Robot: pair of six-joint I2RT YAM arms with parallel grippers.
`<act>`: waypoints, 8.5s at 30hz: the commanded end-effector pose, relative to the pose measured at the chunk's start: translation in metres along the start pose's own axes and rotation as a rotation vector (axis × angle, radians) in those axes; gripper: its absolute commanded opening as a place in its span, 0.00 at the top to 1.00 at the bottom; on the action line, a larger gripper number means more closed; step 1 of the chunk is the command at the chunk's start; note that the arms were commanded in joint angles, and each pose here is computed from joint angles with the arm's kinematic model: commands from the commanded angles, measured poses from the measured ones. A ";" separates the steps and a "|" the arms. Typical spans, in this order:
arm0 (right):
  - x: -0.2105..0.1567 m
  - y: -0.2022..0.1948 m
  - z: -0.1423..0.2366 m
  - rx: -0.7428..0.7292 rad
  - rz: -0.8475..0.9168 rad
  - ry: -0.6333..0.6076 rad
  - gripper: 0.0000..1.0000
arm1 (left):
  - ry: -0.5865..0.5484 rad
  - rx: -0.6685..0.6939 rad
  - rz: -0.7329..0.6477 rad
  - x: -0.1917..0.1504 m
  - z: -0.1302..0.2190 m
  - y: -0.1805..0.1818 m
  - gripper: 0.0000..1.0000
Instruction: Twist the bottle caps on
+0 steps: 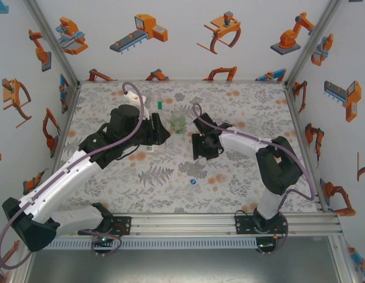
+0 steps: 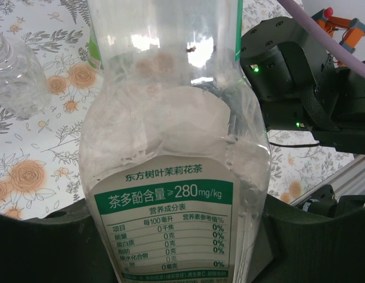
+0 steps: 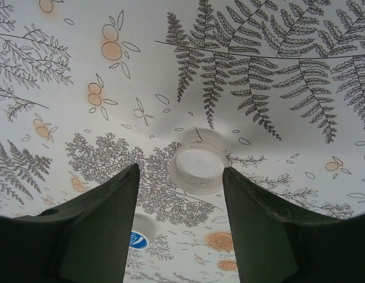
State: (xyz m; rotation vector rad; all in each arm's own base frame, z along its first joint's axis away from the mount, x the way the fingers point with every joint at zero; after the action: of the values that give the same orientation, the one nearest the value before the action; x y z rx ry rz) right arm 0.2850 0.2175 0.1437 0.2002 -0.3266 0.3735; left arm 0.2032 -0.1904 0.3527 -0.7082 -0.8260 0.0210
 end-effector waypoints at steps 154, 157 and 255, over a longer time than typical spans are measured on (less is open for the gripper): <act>-0.017 0.018 0.244 0.459 0.570 -0.724 0.84 | 0.229 -0.525 -1.028 -0.058 0.004 -0.011 1.00; -0.023 0.023 0.261 0.523 0.664 -0.778 0.88 | 0.226 -0.539 -1.061 -0.060 0.003 -0.012 1.00; -0.037 0.058 0.280 0.743 0.699 -0.776 1.00 | 0.249 -0.643 -1.167 -0.046 0.001 -0.037 1.00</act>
State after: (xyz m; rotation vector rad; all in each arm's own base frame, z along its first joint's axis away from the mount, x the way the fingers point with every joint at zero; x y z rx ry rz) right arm 0.1472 0.1786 0.4018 0.8670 -1.1405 1.2903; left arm 0.1540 -0.2203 0.3239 -0.6659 -0.7303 -1.4078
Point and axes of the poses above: each hand's point on the last joint's axis, 136 mm out from that joint toward the fingers, its own z axis back along the fingers, its own y axis along the line the jaws close on, x = y × z, the point moved 10 cm from there along z, back along the fingers, and after that the axes turned 14 degrees about z, right-handed, at the moved point
